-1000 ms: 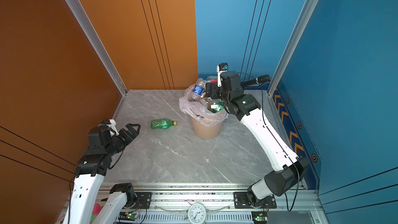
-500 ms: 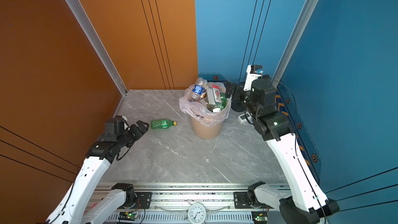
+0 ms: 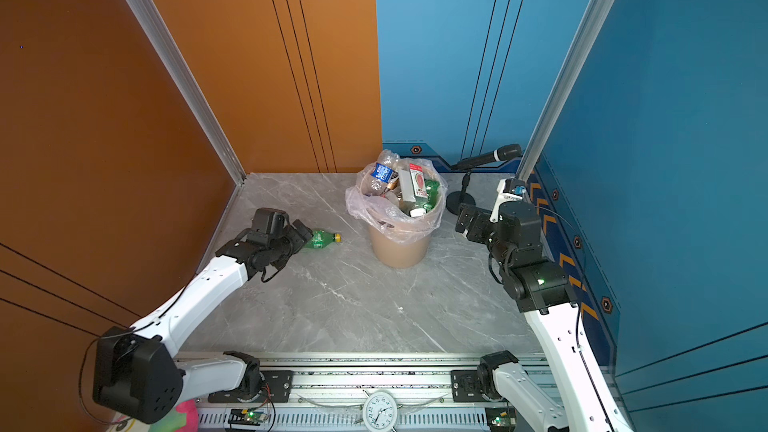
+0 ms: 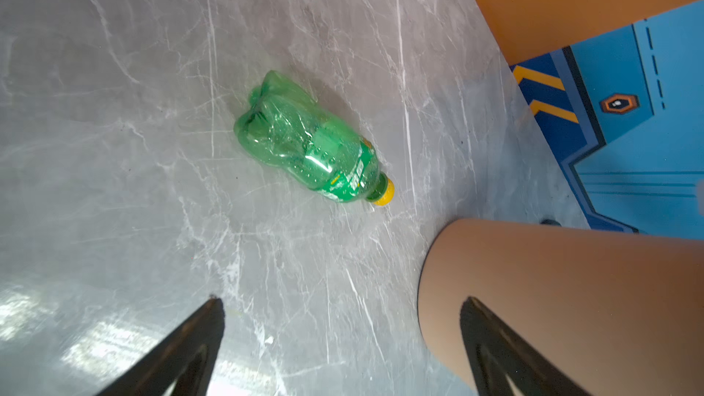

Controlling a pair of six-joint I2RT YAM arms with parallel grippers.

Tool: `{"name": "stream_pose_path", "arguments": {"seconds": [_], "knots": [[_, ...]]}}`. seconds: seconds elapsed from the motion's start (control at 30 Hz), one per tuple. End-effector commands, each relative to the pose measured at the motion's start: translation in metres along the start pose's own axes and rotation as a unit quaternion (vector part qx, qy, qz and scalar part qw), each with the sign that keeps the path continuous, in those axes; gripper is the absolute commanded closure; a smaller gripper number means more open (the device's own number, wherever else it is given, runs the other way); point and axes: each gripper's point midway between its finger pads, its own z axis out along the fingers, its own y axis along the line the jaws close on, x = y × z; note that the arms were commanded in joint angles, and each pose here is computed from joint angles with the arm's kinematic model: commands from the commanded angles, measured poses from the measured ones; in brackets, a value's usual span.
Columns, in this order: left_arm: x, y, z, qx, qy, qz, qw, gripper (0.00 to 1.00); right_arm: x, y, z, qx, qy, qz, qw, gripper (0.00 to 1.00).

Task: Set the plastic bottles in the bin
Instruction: 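Withdraw the right gripper while the left gripper reaches to the green soda bottle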

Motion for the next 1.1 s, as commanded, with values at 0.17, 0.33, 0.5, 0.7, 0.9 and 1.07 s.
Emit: {"name": "stream_pose_path", "arguments": {"seconds": [0.17,0.33,0.5,0.7,0.9,1.07], "knots": [[-0.017,-0.016,0.033,-0.015,-0.032,-0.068,0.997,0.02,0.004,-0.005,-0.008,-0.010,0.005,0.000,1.000,0.00],[-0.020,-0.012,0.054,-0.032,-0.037,-0.093,0.994,0.02,0.007,-0.009,-0.007,-0.006,0.008,-0.008,1.000,0.00],[-0.026,-0.020,0.069,-0.039,-0.037,-0.099,0.994,0.02,0.009,-0.012,-0.007,-0.002,0.010,-0.011,1.000,0.00],[-0.020,-0.018,0.096,-0.052,-0.010,-0.118,0.992,0.02,0.011,-0.015,-0.006,0.002,0.012,-0.015,1.000,0.00],[-0.017,-0.010,0.110,-0.069,-0.002,-0.124,0.990,0.02,0.011,-0.019,-0.003,0.006,0.013,-0.013,1.000,0.00],[-0.014,-0.005,0.123,-0.079,0.012,-0.124,0.989,0.02,0.011,-0.020,-0.001,0.008,0.015,-0.012,1.000,0.00]]}}
